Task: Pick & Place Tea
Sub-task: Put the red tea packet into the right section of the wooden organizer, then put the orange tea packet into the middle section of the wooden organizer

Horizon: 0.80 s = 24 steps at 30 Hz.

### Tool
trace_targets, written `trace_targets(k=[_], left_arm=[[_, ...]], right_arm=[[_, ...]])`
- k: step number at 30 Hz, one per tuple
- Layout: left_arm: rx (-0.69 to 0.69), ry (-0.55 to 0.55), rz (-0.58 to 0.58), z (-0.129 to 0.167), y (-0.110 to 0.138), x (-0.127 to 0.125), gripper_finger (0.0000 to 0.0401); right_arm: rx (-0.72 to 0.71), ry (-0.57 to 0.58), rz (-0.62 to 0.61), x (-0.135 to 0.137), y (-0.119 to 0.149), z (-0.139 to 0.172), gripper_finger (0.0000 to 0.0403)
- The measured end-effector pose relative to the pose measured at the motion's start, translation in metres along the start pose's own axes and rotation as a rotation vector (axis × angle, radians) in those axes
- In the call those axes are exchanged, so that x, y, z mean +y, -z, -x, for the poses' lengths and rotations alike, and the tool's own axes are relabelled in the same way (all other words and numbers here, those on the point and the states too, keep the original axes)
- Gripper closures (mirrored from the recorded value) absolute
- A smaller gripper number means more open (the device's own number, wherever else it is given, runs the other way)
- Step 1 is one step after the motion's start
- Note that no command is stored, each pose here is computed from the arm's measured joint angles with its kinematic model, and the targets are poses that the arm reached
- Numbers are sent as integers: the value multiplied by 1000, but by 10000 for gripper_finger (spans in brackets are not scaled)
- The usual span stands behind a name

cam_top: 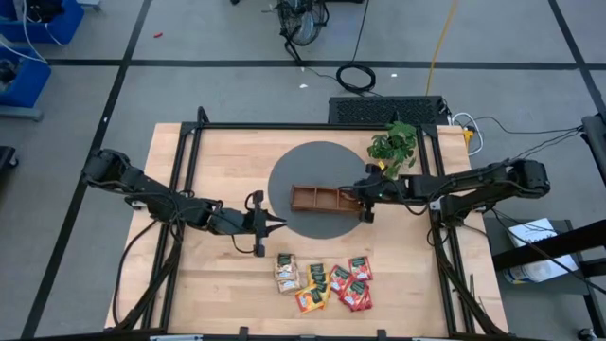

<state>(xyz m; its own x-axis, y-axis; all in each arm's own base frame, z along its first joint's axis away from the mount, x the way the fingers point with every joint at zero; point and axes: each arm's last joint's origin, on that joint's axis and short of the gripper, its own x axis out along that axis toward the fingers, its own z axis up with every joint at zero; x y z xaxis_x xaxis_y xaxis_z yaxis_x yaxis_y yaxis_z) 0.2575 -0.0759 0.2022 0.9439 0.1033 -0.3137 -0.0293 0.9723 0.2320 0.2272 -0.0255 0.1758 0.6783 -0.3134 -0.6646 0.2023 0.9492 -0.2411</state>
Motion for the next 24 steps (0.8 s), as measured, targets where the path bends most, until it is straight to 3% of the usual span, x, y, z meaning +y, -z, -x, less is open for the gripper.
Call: trace_targets(k=[3,6,9,13,18,24], left_arm=[[3,5,0,0,0,0,359],[7,105,20,0,1,-3,359],[-1,194,49,1,1,-10,359],[3,218,36,-3,4,-18,359],[-31,341,17,-31,-8,-30,384],[49,409,-43,-65,-15,-47,384]], right_arm=[[-54,9,-11,-1,-5,3,309],[-142,-2,-31,-1,-14,8,294],[-251,-137,-19,7,-23,17,283],[-370,-342,6,30,-33,28,280],[-346,-467,75,67,-28,30,283],[-398,-598,-35,108,-28,17,284]])
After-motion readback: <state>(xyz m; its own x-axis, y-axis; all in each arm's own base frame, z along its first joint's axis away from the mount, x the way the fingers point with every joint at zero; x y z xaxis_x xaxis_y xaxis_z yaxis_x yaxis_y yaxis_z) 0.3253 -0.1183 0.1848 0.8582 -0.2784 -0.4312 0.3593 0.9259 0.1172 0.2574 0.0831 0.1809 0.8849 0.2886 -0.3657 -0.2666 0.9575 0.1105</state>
